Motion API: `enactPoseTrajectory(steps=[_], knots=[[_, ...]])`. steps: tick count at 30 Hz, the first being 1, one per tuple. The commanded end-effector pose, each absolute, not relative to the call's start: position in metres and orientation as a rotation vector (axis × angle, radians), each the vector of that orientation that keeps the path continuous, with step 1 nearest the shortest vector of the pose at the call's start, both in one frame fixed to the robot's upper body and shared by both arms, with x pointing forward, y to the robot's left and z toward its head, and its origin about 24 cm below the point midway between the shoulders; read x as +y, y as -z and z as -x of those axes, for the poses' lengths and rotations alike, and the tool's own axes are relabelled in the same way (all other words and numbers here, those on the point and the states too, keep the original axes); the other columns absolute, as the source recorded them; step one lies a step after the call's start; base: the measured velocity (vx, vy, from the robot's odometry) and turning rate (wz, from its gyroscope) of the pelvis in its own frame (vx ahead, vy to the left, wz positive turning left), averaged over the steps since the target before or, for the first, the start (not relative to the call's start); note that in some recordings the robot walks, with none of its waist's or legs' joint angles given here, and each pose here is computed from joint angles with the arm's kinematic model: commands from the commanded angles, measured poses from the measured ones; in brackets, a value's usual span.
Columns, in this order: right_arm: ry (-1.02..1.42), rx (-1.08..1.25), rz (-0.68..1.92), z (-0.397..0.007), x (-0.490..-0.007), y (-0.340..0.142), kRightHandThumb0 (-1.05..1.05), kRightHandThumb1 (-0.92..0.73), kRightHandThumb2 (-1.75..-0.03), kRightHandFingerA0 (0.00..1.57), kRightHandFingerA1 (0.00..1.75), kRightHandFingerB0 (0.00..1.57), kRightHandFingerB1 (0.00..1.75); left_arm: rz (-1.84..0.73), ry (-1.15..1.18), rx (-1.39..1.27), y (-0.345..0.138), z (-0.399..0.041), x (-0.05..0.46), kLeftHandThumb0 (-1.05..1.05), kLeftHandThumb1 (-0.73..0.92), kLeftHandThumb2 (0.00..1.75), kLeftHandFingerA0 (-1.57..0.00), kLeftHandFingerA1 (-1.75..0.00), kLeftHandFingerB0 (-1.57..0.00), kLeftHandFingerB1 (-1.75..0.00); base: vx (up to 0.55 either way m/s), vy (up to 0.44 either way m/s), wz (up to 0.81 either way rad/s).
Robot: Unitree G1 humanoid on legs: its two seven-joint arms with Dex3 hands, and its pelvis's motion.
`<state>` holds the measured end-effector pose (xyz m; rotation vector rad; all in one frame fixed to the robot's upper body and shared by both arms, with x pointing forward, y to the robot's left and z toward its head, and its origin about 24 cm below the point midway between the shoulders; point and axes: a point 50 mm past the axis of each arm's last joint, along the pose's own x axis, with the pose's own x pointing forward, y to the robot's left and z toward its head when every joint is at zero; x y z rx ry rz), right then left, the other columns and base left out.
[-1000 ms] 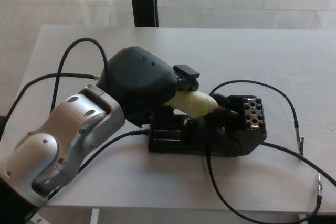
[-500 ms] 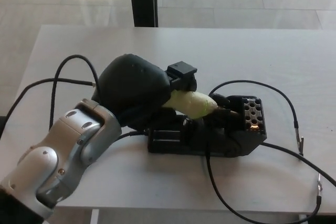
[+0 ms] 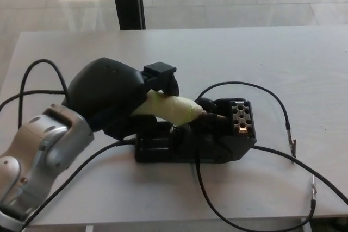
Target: Use the left hand of the robot to grab the soldering gun kept on the middle of the table and pull it out of its base and keep it on the left side of the base
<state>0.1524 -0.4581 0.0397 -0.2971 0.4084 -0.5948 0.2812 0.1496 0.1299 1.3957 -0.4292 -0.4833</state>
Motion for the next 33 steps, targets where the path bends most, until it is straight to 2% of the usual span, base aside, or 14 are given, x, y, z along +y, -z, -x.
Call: enactPoseTrajectory(steps=[1, 12, 13, 14, 15, 16, 17, 18, 20, 21, 26, 27, 31, 33], knots=[[0.650, 0.320, 0.337, -0.155, -0.464, -0.052, -1.05, -0.72, -1.26, 1.56, 1.21, 0.97, 1.10, -1.650, 0.574, -0.254, -0.157, -0.268, 0.229, -0.14, 0.53, 0.98, -1.22, -1.43, -0.93, -1.23, 0.00, 0.000, 0.15], [0.662, 0.310, 0.356, -0.152, -0.466, -0.054, -1.05, -0.70, -1.26, 1.57, 1.20, 0.94, 1.13, -1.799, 0.549, -0.137, -0.191, -0.253, 0.263, -0.11, 0.57, 0.92, -1.16, -1.39, -0.86, -1.17, 0.00, 0.000, 0.07], [0.662, 0.309, 0.354, -0.151, -0.466, -0.054, -1.05, -0.83, -0.93, 1.57, 0.97, 0.94, 1.15, -1.789, 0.546, -0.142, -0.190, -0.251, 0.262, -0.10, 0.56, 0.89, -1.17, -1.40, -0.85, -1.18, 0.00, 0.000, 0.00], [0.665, 0.309, 0.355, -0.150, -0.467, -0.054, -1.05, -0.83, -0.93, 1.57, 0.97, 0.94, 1.15, -1.787, 0.550, -0.143, -0.190, -0.251, 0.261, -0.10, 0.56, 0.89, -1.17, -1.40, -0.85, -1.18, 0.00, 0.000, 0.00], [0.666, 0.320, 0.359, -0.151, -0.467, -0.054, -1.04, -0.68, -1.25, 1.57, 1.20, 0.96, 1.15, -1.785, 0.551, -0.143, -0.189, -0.249, 0.261, -0.13, 0.55, 0.89, -1.16, -1.39, -0.86, -1.18, 0.00, 0.000, 0.00], [0.661, 0.314, 0.358, -0.151, -0.467, -0.055, -1.05, -0.92, -0.74, 1.57, 1.08, 0.89, 1.19, -1.781, 0.552, -0.127, -0.186, -0.247, 0.260, -0.17, 0.56, 0.90, -1.13, -1.37, -0.83, -1.17, 0.00, 0.000, 0.00], [0.655, 0.325, 0.371, -0.150, -0.467, -0.054, -1.05, -0.91, -0.75, 1.57, 1.07, 0.88, 1.21, -1.758, 0.559, -0.115, -0.182, -0.245, 0.258, -0.10, 0.71, 0.66, -0.79, -1.75, -0.64, -1.44, 0.00, 0.000, 0.00], [0.647, 0.329, 0.345, -0.149, -0.467, -0.054, -1.05, -0.67, -1.25, 1.57, 1.17, 0.92, 1.13, -1.682, 0.565, -0.143, -0.172, -0.242, 0.256, -0.04, 0.51, 0.93, -1.20, -1.38, -0.91, -1.17, 0.00, 0.000, 0.00], [0.648, 0.324, 0.336, -0.150, -0.467, -0.054, -1.05, -0.67, -1.24, 1.56, 1.19, 0.97, 1.11, -1.654, 0.563, -0.148, -0.168, -0.241, 0.256, 0.01, 0.50, 0.94, -1.21, -1.40, -0.94, -1.20, 0.00, 0.000, 0.00], [0.653, 0.331, 0.318, -0.150, -0.467, -0.053, -1.05, -0.88, -0.74, 1.57, 1.05, 0.99, 1.10, -1.622, 0.564, -0.145, -0.160, -0.239, 0.254, 0.02, 0.50, 0.96, -1.20, -1.40, -0.96, -1.22, 0.00, 0.000, 0.00], [0.647, 0.337, 0.340, -0.150, -0.467, -0.053, -1.05, -0.88, -0.75, 1.57, 1.05, 1.04, 1.08, -1.473, 0.536, -0.099, -0.128, -0.239, 0.242, 0.10, 0.48, 1.08, -1.21, -1.40, -1.00, -1.24, 0.00, 0.000, 0.00], [0.638, 0.336, 0.345, -0.151, -0.466, -0.053, -1.05, -0.89, -0.76, 1.57, 1.05, 1.07, 1.07, -1.461, 0.524, -0.089, -0.127, -0.238, 0.241, 0.05, 0.53, 1.06, -0.89, -1.75, -0.74, -1.56, 0.00, 0.000, 0.00], [0.608, 0.336, 0.359, -0.155, -0.463, -0.055, -1.05, -0.84, -0.87, 1.57, 0.95, 1.09, 1.06, -1.361, 0.444, -0.046, -0.110, -0.244, 0.231, 0.04, 0.55, 1.11, -0.88, -1.75, -0.77, -1.50, 0.00, 0.000, 0.00], [0.598, 0.337, 0.355, -0.156, -0.463, -0.054, -1.05, -0.88, -0.77, 1.57, 1.05, 1.10, 1.03, -1.317, 0.412, -0.029, -0.107, -0.247, 0.230, 0.04, 0.56, 1.09, -0.85, -1.75, -0.78, -1.47, 0.00, 0.000, 0.00]])
